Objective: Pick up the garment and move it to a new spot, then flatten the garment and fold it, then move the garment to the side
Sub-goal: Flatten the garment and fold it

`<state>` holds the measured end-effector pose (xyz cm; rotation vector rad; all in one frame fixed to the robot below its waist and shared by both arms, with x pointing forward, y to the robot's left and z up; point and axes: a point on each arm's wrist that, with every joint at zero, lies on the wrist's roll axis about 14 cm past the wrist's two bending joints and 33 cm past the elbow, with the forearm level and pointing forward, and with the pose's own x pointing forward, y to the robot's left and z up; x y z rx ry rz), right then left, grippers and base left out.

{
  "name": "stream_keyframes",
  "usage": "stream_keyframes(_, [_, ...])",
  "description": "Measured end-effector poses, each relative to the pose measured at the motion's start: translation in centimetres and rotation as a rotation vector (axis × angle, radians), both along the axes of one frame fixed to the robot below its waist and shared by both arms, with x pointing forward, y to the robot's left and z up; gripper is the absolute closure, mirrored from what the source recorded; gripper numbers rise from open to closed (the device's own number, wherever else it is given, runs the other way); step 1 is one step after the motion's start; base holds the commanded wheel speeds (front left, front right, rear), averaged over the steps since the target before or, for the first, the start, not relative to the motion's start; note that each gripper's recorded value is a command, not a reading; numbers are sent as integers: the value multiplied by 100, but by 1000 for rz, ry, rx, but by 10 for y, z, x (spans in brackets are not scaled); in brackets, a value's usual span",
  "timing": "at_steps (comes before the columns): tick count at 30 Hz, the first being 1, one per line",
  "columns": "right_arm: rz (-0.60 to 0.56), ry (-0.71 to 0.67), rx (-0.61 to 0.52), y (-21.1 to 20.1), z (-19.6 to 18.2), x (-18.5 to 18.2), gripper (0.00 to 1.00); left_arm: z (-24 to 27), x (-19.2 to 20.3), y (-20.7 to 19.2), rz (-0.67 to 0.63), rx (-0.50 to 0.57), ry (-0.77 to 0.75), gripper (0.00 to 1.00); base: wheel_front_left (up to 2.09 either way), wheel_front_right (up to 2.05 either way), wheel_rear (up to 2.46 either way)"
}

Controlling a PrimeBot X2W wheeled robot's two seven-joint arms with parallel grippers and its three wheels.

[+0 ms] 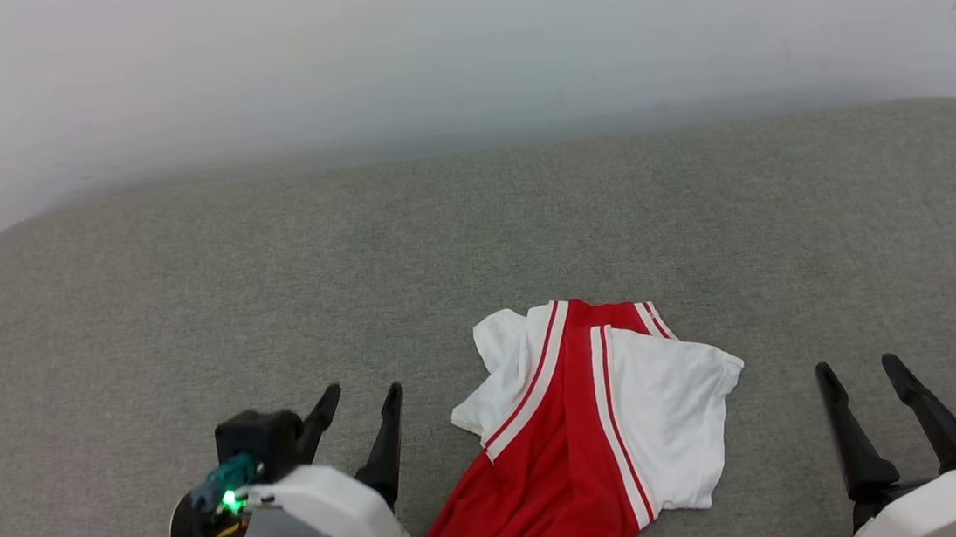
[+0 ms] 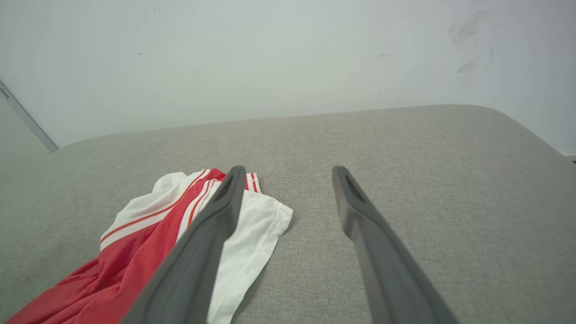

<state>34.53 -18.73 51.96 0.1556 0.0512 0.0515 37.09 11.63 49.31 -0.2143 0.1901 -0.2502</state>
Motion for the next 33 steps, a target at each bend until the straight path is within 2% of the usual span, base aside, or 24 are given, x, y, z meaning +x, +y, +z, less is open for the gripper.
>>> stream_keyframes(4, [0, 11, 8, 1, -3, 6, 0, 14, 32, -20, -74, 10, -38, 0, 0, 0, 0])
stream_keyframes(10, [-17, 23, 29, -4, -10, 18, 0, 8, 75, -59, -234, 38, 18, 0, 0, 0, 0])
stream_keyframes(18, [-63, 61, 53, -15, -31, 25, 0, -56, 98, -89, -420, 176, 286, 0, 0, 0, 0])
stream_keyframes(22, [-90, 85, 58, -23, -41, 24, 0, -91, 97, -87, -465, 258, 432, 0, 0, 0, 0])
stream_keyframes(26, [-107, 111, 70, -27, -52, 22, 0, -119, 91, -79, -508, 383, 554, 0, 0, 0, 0])
stream_keyframes(27, [-109, 114, 76, -27, -54, 22, 0, -122, 89, -79, -521, 397, 579, 53, 0, 0, 0])
stream_keyframes(28, [-110, 118, 80, -27, -56, 23, 0, -125, 87, -80, -534, 411, 598, 87, 0, 0, 0])
stream_keyframes(29, [-111, 115, 83, -27, -56, 23, 0, -126, 85, -82, -547, 417, 612, 100, 0, 0, 0])
stream_keyframes(33, [-108, 117, 97, -25, -60, 26, 0, -130, 82, -83, -565, 432, 614, 100, 0, 0, 0])
